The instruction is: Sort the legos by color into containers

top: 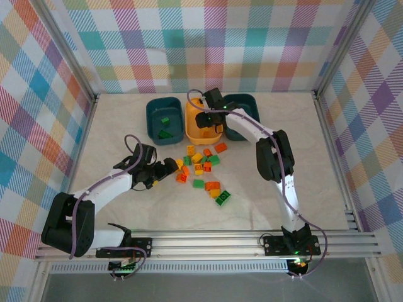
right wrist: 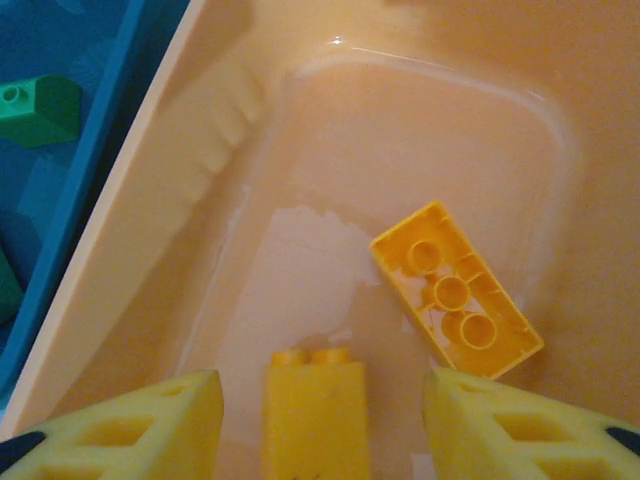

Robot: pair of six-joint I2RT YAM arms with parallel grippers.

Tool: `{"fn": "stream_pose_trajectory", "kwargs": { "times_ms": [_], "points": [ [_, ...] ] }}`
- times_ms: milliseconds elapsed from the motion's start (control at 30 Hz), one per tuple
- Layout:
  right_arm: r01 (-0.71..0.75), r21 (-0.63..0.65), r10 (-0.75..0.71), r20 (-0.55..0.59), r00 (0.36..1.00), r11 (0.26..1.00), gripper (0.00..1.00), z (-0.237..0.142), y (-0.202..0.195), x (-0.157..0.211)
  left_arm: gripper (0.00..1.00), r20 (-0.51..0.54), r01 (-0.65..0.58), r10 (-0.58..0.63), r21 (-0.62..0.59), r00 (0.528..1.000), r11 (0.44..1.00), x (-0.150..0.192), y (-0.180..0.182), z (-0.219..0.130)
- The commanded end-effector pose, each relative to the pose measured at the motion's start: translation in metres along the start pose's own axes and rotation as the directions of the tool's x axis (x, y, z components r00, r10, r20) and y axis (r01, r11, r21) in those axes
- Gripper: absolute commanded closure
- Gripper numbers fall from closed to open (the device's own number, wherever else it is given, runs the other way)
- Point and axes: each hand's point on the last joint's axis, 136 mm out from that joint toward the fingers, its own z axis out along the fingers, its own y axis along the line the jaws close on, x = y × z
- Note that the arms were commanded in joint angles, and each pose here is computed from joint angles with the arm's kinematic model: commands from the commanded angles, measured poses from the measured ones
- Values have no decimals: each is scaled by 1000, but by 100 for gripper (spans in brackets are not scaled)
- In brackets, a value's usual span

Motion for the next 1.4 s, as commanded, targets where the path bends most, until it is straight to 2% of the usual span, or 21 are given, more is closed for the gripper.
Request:
{"fn": "stream_pose_trajectory", "kwargs": {
  "times_ms": [0, 100, 200, 267, 467, 533, 600, 700, 900, 1100, 1267, 1367],
  "points": [
    [7, -19, -7, 43, 999, 1000, 45, -32, 4, -15, 2, 2, -42, 42, 17, 999, 999, -1, -13, -8],
    [-10, -20, 11, 76, 997, 1000, 46, -62, 5, -10, 2, 7, -57, 57, 24, 998, 998, 0, -19, -9],
    [-58, -6, 59, 65, 996, 998, 46, -93, 6, 22, 2, 19, -77, 77, 42, 997, 996, 1, -27, -10],
    [-90, 5, 90, 35, 995, 996, 45, -109, 8, 57, 3, 17, -107, 106, 56, 994, 993, 6, -35, -10],
    [-60, 10, 61, -136, 989, 998, 31, -148, 22, 180, 3, 38, -217, 215, 92, 976, 972, 12, -60, -8],
    [-117, 9, 117, -194, 974, 993, 28, -160, 26, 209, 3, 26, -217, 215, 90, 976, 972, 14, -61, -4],
    [-230, 74, 241, -245, 939, 970, 27, -172, 23, 236, 3, 20, -212, 211, 87, 977, 973, 14, -61, 0],
    [-385, 127, 405, -256, 878, 914, 26, -179, 31, 265, 4, 19, -183, 182, 76, 983, 980, 13, -60, 7],
    [-574, 154, 595, -223, 773, 804, 22, -172, 41, 283, 5, 12, -169, 169, 72, 986, 983, 14, -61, 11],
    [-673, 202, 702, -176, 690, 712, 21, -157, 43, 287, 5, 34, -171, 170, 54, 985, 984, 15, -54, 2],
    [-676, 259, 723, -187, 665, 690, 22, -142, 49, 290, 5, 37, -178, 177, 42, 984, 983, 17, -49, -1],
    [-681, 294, 740, -205, 641, 671, 28, -135, 52, 302, 5, 36, -185, 184, 30, 982, 982, 17, -46, -1]
  ]
}}
